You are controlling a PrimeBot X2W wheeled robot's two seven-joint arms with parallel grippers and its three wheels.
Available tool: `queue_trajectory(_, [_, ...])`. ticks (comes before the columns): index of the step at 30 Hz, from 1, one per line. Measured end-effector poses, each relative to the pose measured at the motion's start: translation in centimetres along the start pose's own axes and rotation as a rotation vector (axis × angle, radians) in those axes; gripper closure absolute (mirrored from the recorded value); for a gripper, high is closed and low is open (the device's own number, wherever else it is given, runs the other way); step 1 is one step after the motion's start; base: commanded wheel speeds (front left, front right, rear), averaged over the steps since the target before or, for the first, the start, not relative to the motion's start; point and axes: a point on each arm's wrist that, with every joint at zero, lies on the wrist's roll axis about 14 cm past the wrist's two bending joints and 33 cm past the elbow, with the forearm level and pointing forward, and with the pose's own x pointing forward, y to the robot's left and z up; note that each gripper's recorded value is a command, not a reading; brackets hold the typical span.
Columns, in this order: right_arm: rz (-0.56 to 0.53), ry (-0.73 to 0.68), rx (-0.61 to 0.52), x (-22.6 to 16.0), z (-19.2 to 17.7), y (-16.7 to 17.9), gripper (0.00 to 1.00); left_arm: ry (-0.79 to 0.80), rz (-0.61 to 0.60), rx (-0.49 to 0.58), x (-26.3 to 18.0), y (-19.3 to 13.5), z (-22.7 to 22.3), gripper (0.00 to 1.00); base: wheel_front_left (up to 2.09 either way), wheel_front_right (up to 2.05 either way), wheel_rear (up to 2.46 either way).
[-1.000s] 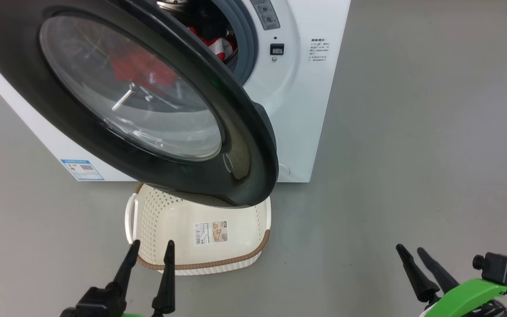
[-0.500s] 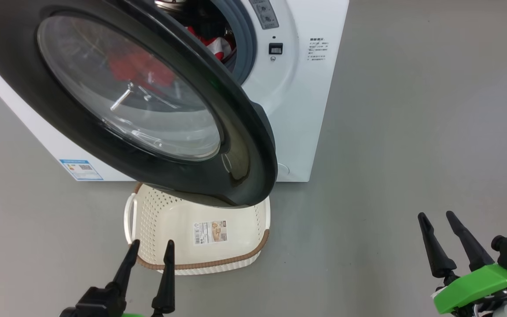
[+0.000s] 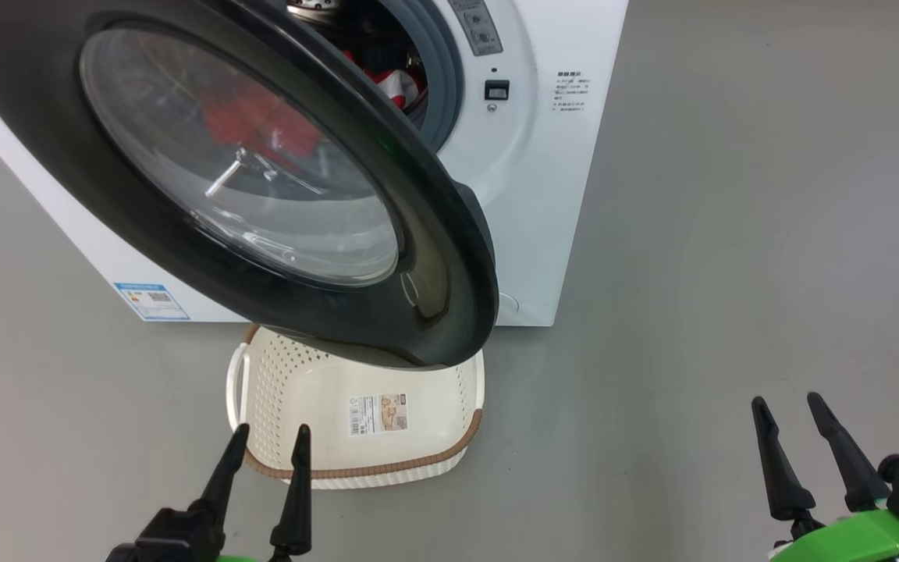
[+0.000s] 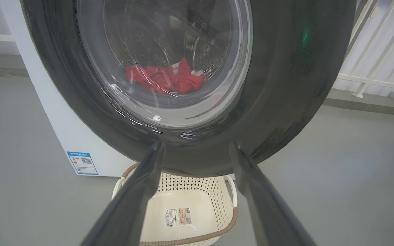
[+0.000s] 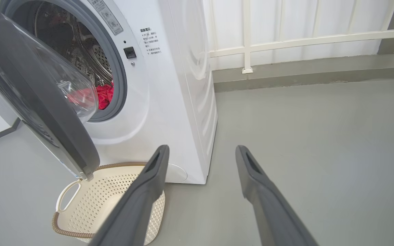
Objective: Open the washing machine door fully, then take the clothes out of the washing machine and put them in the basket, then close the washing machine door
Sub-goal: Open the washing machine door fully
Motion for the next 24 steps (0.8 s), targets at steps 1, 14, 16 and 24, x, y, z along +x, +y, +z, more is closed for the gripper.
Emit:
queue_trajectory(1, [-0.008,0.004,0.003,-0.2,-0.2,-0.2,0.0,-0.001,0.0,0.0,0.0,0.0,0.0,0.0,0.0,0.0,0.0])
queue_trajectory(14, [-0.026,0.011,0.006,-0.6,-0.5,-0.4,0.0,0.0,-0.006,0.006,0.0,-0.1,0.0,0.0,0.0,0.0,0.0])
queue_trajectory(16, [-0.027,0.012,0.006,-0.5,-0.6,-0.4,0.0,0.002,-0.006,0.005,0.1,-0.2,-0.1,0.0,0.0,0.0,0.0])
queue_trajectory(24, [0.002,-0.005,0.027,-0.2,-0.1,0.6,1.0,0.001,-0.005,0.006,0.0,-0.1,0.0,0.0,0.0,0.0,0.0])
